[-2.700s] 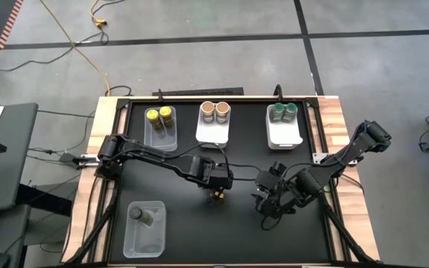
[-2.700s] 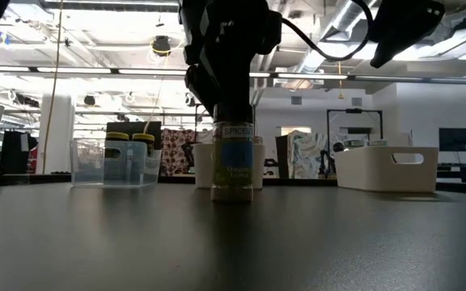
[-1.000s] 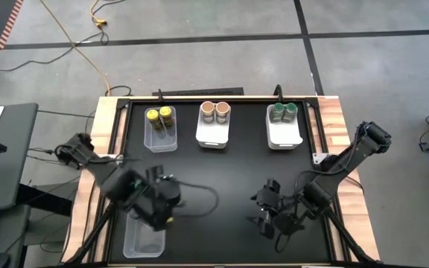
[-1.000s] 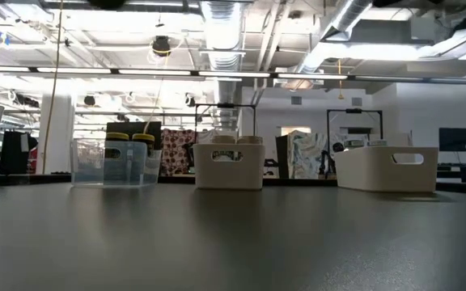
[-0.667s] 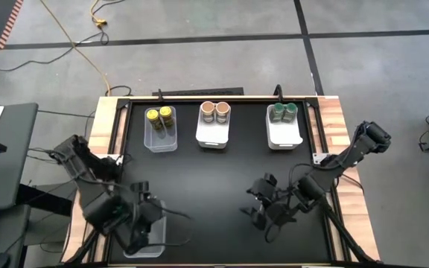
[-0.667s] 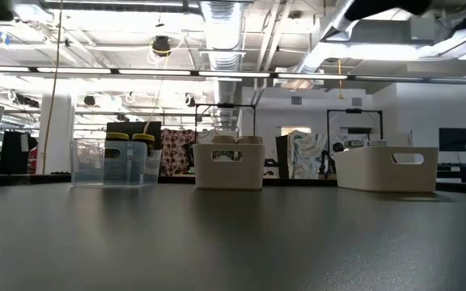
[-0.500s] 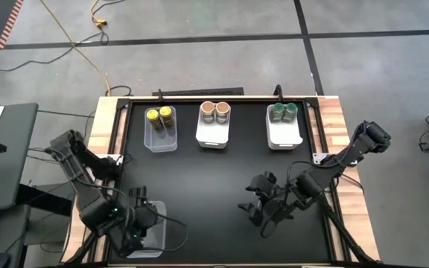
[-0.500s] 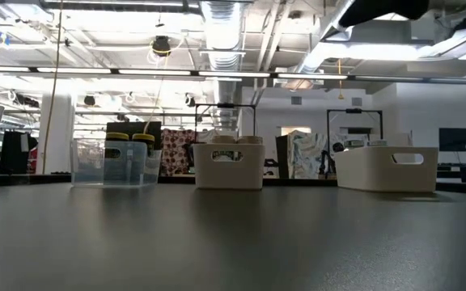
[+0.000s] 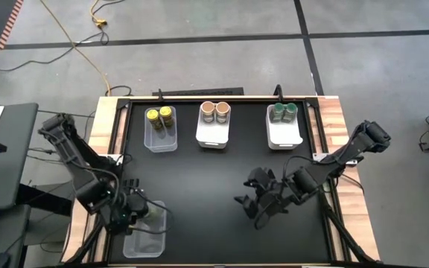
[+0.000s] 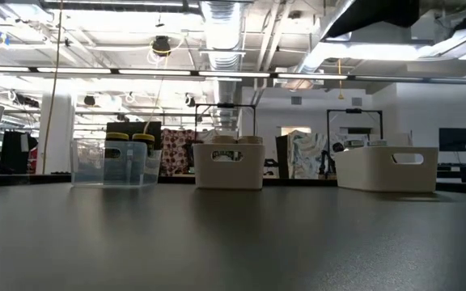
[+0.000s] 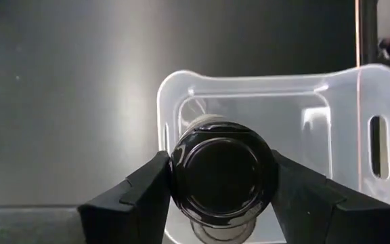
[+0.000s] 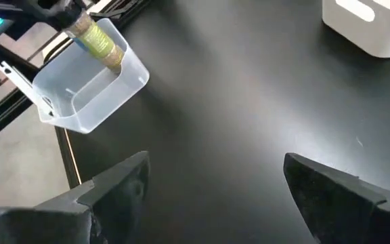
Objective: Sort spices by type
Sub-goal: Put the black spice bottle into the bottom transparent bin
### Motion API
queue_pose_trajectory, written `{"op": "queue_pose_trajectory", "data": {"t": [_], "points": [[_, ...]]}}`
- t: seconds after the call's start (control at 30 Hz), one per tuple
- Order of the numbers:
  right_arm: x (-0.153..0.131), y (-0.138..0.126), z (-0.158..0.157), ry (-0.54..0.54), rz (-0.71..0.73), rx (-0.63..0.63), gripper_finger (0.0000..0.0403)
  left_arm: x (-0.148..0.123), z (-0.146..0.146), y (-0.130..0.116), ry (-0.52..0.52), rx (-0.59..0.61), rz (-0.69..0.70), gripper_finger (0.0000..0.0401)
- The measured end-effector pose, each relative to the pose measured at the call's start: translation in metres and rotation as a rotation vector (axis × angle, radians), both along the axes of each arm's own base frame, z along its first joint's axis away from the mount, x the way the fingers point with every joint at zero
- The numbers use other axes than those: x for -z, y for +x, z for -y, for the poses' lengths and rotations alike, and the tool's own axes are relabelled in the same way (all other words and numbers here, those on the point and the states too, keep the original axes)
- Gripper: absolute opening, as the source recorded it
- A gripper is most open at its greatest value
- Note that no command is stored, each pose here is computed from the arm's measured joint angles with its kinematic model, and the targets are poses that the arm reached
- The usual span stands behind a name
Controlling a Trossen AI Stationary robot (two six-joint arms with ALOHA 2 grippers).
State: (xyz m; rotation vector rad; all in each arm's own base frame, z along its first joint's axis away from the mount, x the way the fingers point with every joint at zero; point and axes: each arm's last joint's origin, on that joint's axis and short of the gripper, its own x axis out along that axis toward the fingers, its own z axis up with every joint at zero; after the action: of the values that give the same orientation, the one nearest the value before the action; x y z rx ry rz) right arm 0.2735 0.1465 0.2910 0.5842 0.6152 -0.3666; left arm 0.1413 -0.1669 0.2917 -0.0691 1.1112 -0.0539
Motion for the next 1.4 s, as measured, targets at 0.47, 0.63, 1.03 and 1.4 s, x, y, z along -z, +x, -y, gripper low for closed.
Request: {"op": "queue_pose_trajectory", "data": {"t": [0.47, 0.63, 1.03, 1.4], "points": [[0.000, 0.000, 0.000, 0.006, 0.003, 0.004, 0.0364, 0.017, 0.002, 0.024, 0.063, 0.018, -0.042, 0.0212], [0.001, -0.001, 0.000, 0.000, -0.007, 0.003, 0.0364, 0.031, 0.014, 0.036, 0.068, 0.022, -0.064, 0.0212], [0.001, -0.001, 0.000, -0.015, -0.012, -0.015, 0.0364, 0.042, 0.022, 0.042, 0.072, 0.008, -0.079, 0.0212], [0.001, -0.001, -0.001, -0.004, -0.019, -0.030, 0.0364, 0.042, 0.022, 0.041, 0.052, -0.014, -0.103, 0.0212]]}}
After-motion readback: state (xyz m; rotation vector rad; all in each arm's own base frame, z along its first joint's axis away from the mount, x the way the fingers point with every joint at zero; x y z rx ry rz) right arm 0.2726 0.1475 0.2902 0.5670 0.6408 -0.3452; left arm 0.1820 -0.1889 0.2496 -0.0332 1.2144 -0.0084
